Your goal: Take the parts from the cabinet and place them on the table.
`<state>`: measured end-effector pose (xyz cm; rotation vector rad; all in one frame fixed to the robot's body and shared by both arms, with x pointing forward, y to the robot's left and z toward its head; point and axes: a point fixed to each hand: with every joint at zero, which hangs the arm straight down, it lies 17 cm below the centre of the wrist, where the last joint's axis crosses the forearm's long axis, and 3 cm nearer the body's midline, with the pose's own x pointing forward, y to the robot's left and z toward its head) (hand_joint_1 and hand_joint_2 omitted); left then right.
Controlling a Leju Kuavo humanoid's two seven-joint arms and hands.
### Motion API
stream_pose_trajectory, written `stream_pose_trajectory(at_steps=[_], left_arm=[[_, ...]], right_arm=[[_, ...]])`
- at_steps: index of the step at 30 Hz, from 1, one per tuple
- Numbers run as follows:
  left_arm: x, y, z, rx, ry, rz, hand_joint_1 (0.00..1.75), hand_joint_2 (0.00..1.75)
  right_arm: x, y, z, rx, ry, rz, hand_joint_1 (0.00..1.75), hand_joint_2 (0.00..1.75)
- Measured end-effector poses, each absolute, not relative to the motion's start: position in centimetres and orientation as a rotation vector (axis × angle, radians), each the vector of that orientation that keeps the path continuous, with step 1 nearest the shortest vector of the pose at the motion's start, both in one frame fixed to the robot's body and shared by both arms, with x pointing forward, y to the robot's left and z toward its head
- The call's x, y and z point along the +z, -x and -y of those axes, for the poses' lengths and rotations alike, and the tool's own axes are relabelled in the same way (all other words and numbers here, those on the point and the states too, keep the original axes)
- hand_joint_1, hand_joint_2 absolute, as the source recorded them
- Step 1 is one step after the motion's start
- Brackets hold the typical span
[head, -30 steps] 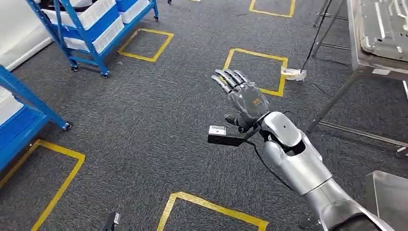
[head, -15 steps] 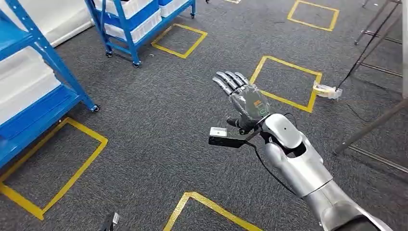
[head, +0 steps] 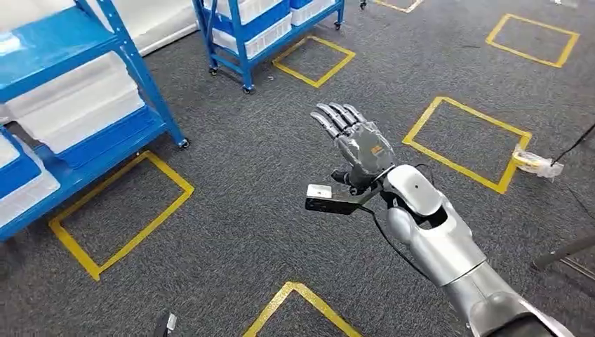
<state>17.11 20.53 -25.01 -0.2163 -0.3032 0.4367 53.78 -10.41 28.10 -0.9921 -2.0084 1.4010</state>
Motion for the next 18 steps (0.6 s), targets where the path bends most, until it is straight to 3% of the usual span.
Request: stream_pose_trajectory(at_steps=[18], left_arm=[[-24.8,-17.9,-20.5,0.446,0.221,0.313,0.00,0.00]], right_arm=[[28.3,-54.0,11.0,1.394,1.002,2.004,0.00,1.75]])
